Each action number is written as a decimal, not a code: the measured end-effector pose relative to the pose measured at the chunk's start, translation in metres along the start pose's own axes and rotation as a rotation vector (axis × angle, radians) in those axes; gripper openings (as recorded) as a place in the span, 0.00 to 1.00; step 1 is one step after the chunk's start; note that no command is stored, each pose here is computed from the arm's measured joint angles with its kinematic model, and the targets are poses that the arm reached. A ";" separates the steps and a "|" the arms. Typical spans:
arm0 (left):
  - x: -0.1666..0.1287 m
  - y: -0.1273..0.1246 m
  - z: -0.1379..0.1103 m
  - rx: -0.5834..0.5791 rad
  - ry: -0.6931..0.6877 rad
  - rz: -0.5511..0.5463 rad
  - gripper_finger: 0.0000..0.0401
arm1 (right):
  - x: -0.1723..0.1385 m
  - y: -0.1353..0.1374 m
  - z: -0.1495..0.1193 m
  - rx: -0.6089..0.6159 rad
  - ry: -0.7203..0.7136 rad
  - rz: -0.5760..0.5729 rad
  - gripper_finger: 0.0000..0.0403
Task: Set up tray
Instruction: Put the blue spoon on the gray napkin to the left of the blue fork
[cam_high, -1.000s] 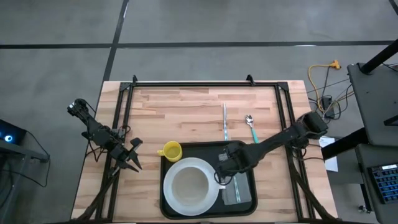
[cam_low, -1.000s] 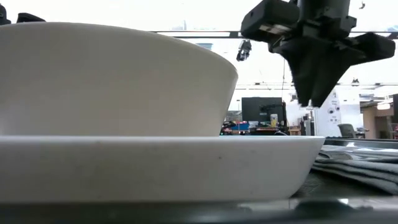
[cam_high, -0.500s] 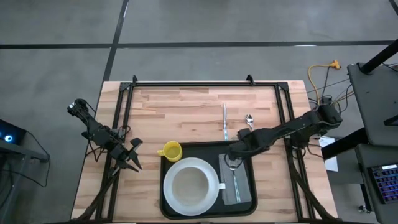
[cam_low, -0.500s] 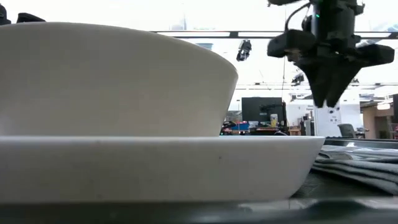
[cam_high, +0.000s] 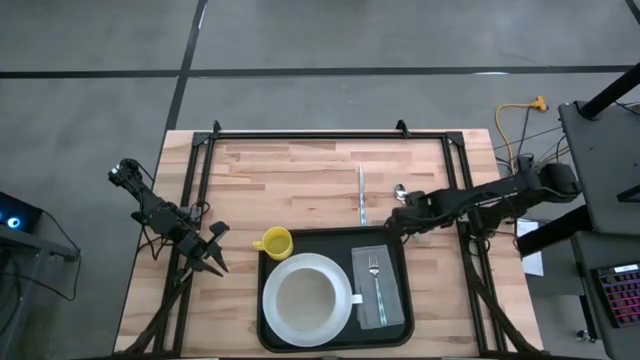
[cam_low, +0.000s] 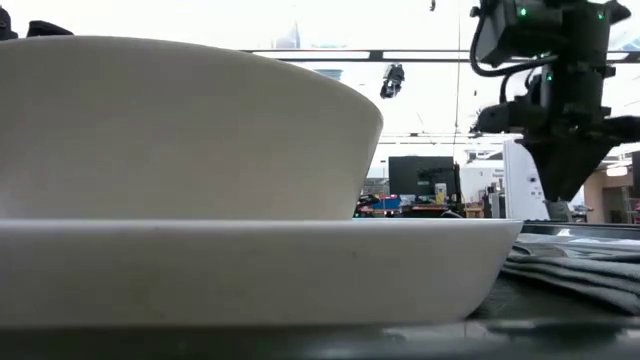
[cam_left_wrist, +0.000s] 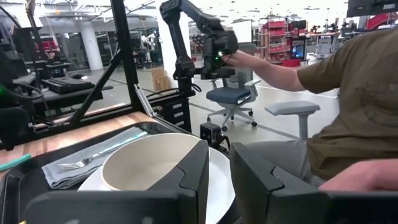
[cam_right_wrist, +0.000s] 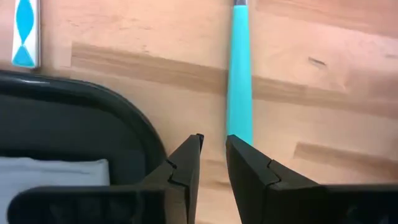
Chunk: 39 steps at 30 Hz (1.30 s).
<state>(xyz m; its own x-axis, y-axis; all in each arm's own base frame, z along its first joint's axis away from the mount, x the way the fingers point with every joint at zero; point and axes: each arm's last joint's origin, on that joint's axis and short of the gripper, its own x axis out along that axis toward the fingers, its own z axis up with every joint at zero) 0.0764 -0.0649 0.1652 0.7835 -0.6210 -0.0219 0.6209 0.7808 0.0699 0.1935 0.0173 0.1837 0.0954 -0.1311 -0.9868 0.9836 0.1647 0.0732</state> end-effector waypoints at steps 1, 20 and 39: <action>0.000 0.000 0.000 0.000 0.000 0.000 0.12 | 0.002 -0.003 0.003 -0.005 -0.002 0.009 0.17; 0.000 0.000 0.000 0.000 0.000 0.000 0.12 | 0.021 -0.016 0.051 -0.097 -0.043 0.076 0.17; 0.000 0.000 0.000 0.000 -0.001 0.000 0.12 | 0.037 -0.031 0.055 -0.077 0.013 0.049 0.17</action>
<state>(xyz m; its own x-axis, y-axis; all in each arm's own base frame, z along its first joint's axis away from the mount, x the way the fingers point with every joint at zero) 0.0763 -0.0649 0.1652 0.7835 -0.6210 -0.0213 0.6208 0.7808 0.0700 0.1749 -0.0468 0.1534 0.1406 -0.1084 -0.9841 0.9632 0.2449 0.1106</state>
